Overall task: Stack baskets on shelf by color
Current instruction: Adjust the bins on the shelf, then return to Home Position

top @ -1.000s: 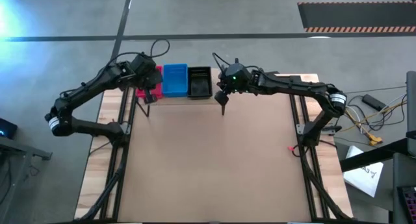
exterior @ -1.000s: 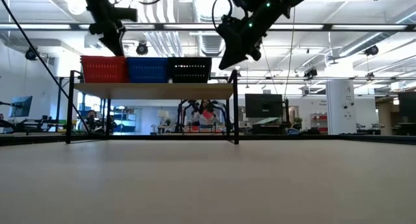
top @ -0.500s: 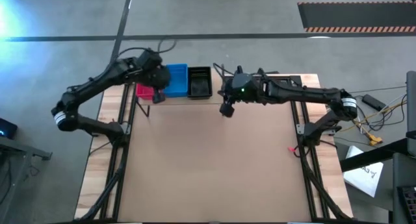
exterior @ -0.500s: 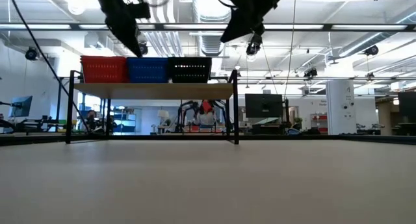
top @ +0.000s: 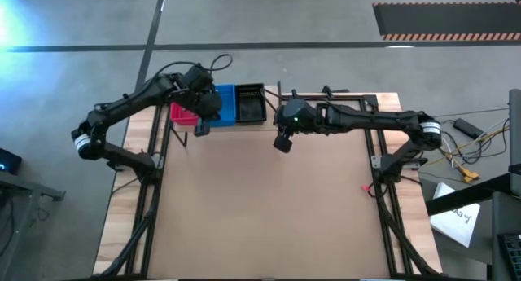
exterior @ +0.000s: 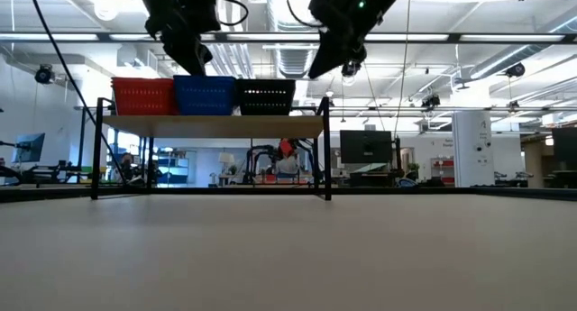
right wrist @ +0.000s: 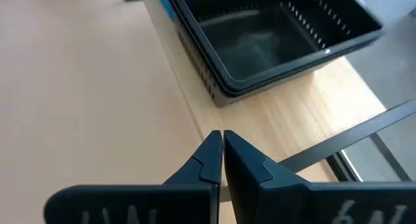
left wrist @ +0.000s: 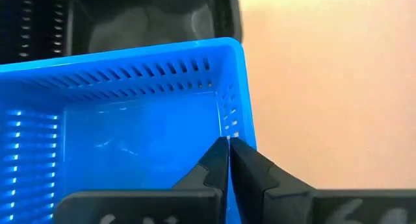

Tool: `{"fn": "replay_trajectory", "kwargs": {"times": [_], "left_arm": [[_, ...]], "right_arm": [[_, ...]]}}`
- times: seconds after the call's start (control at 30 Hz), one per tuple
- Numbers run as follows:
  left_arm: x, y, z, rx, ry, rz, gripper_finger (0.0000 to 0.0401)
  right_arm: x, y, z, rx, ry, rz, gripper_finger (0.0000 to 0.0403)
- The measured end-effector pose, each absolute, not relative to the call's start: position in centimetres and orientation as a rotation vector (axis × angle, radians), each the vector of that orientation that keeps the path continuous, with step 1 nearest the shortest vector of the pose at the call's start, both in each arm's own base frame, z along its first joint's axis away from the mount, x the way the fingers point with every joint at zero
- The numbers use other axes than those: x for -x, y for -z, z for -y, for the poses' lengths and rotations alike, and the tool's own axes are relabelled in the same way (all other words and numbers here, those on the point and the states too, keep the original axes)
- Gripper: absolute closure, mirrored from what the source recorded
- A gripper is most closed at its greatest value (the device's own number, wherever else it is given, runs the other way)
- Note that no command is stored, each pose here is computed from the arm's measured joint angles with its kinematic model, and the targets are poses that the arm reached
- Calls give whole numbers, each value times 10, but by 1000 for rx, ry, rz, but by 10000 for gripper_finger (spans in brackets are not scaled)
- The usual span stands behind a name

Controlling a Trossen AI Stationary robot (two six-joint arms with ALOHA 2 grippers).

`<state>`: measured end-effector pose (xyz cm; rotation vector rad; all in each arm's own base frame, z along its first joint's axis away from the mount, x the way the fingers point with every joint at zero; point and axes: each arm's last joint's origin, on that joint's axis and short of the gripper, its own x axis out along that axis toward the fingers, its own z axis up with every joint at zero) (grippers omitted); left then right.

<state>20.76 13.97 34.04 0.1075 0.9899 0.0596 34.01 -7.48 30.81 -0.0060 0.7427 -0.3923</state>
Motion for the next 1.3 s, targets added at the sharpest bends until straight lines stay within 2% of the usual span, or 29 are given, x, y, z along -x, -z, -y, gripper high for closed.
{"fn": "replay_trajectory", "kwargs": {"times": [0.23, 0.37, 0.57, 0.73, 1.0, 1.3], "left_arm": [[-207, -347, -139, -134, -69, -972, 401], [-200, -359, -136, -210, -118, -959, 401], [-184, -379, -129, -297, -238, -937, 401], [-167, -399, -116, -334, -297, -842, 401], [-141, -419, -96, -280, -374, -700, 401], [-121, -422, -79, -203, -409, -621, 401]], "right_arm": [[-353, -282, 102, 35, 567, -785, 394], [-359, -274, 120, 26, 599, -755, 394], [-364, -273, 123, 23, 521, -724, 394], [-365, -276, 119, 17, 489, -706, 394], [-364, -282, 113, -19, 370, -681, 394], [-341, -299, 103, -5, 413, -701, 394]]}}
